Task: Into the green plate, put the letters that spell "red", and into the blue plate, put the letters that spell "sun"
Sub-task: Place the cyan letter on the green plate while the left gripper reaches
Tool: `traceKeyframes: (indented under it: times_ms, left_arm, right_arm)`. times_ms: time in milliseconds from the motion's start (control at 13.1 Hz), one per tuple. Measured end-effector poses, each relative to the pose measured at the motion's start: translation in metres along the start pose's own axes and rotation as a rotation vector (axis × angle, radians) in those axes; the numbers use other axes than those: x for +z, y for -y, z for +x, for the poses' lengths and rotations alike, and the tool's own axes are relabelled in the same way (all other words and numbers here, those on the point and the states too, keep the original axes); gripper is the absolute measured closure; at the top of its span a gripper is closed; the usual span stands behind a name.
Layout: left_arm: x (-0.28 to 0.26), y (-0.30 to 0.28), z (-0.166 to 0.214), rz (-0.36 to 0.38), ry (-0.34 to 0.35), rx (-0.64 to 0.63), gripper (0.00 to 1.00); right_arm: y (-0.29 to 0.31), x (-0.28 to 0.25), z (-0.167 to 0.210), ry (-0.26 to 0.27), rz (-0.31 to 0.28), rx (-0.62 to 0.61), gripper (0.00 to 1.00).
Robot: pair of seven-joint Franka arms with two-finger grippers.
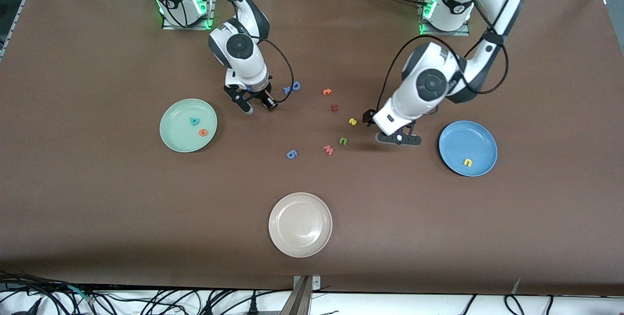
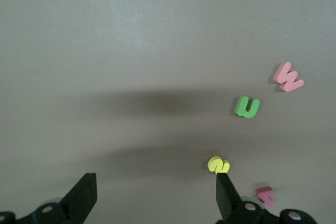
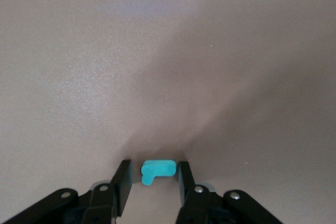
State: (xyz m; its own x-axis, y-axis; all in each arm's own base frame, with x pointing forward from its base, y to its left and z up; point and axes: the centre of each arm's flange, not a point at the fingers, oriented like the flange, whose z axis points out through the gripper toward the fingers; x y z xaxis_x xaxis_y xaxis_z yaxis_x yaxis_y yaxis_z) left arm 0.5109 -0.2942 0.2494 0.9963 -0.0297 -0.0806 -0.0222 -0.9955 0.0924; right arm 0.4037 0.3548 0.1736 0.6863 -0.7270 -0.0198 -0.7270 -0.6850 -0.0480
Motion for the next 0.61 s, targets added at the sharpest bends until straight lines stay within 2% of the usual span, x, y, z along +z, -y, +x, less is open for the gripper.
traceKeyframes:
  times_ms: [152, 381, 457, 609]
  left_arm:
    - [0.015, -0.024, -0.022, 0.032, -0.028, -0.028, 0.00]
    - [0.035, -0.052, -0.042, 0.061, -0.064, -0.056, 0.00]
    - [0.042, -0.054, -0.044, 0.069, -0.073, -0.061, 0.00]
    - [0.059, -0.056, -0.044, 0.076, -0.076, -0.066, 0.00]
  right_arm:
    - [0.002, -0.003, 0.000, -0.001, 0.004, 0.000, 0.72]
    - [0.004, -0.004, 0.011, -0.010, 0.002, 0.005, 0.72]
    - [0.004, -0.008, 0.021, -0.018, -0.018, -0.011, 0.72]
    - [0.006, -0.030, 0.053, -0.033, -0.097, -0.078, 0.72]
